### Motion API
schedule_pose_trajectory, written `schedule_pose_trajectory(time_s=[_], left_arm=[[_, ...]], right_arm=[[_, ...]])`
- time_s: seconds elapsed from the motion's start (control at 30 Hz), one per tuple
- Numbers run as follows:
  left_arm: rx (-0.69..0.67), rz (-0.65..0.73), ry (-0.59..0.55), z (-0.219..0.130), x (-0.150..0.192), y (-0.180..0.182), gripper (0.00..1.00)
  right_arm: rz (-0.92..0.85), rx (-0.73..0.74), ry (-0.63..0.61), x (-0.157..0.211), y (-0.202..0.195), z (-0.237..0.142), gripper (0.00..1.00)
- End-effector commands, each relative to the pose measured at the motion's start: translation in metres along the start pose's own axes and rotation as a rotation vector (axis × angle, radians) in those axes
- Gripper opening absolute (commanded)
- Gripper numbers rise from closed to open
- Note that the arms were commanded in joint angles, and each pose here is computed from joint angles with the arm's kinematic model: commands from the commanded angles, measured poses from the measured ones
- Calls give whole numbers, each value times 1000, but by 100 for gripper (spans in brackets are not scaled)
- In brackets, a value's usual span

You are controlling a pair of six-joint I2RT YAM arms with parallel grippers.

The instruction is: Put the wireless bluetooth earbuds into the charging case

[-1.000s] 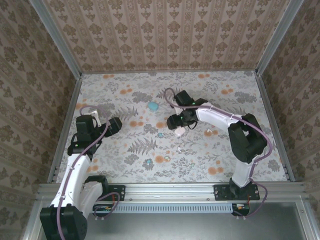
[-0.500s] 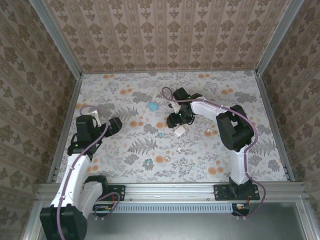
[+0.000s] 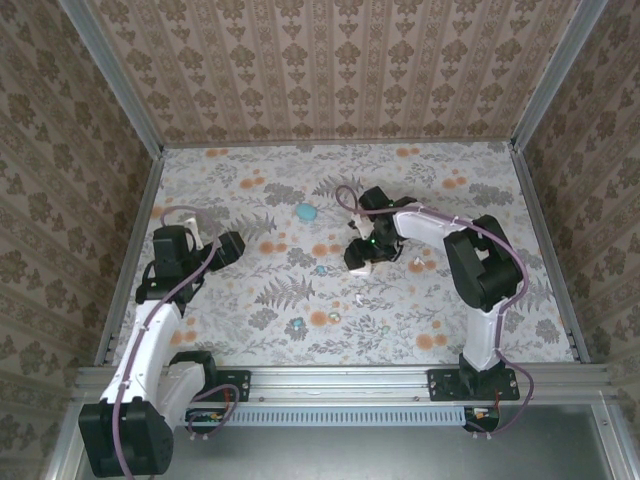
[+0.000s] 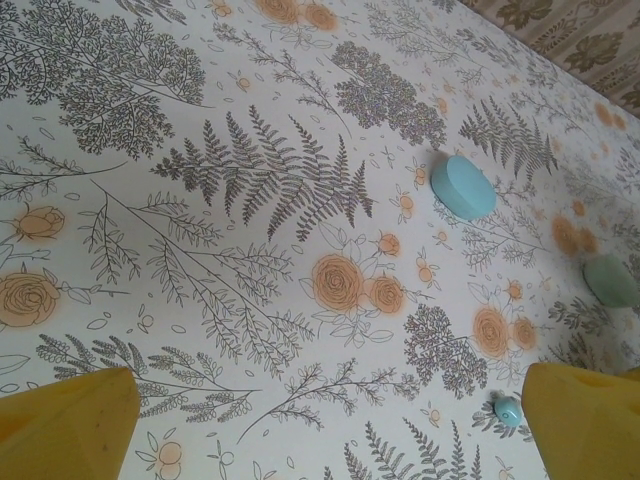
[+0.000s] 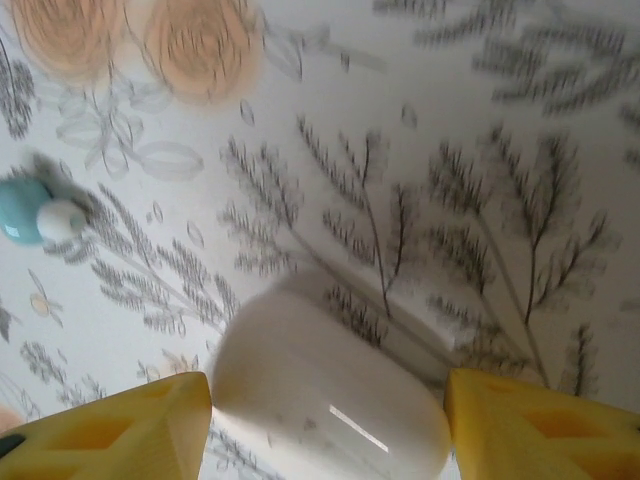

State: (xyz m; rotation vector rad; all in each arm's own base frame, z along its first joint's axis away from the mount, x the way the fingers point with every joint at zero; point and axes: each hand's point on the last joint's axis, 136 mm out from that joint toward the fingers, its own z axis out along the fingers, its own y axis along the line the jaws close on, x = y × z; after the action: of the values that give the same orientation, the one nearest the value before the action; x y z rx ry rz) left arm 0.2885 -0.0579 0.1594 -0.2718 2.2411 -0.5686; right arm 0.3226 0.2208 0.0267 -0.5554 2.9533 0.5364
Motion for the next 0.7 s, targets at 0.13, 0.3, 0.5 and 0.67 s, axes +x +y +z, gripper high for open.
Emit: schedule_pose_trajectory(time_s=[0.13, 0.3, 0.5, 0.67], left_arm=[[33, 5, -22, 1, -13, -11, 100], [35, 5, -15, 3, -10, -11, 100], [42, 14, -8, 3, -6, -11, 100], [46, 29, -1, 1, -4, -12, 100]], right_arm=[[28, -119, 26, 29, 18, -8, 66], [-14, 34, -65, 22, -6, -17, 72], [-308, 135, -182, 1, 6, -26, 74], [-421, 207, -82, 4, 1, -24, 73]])
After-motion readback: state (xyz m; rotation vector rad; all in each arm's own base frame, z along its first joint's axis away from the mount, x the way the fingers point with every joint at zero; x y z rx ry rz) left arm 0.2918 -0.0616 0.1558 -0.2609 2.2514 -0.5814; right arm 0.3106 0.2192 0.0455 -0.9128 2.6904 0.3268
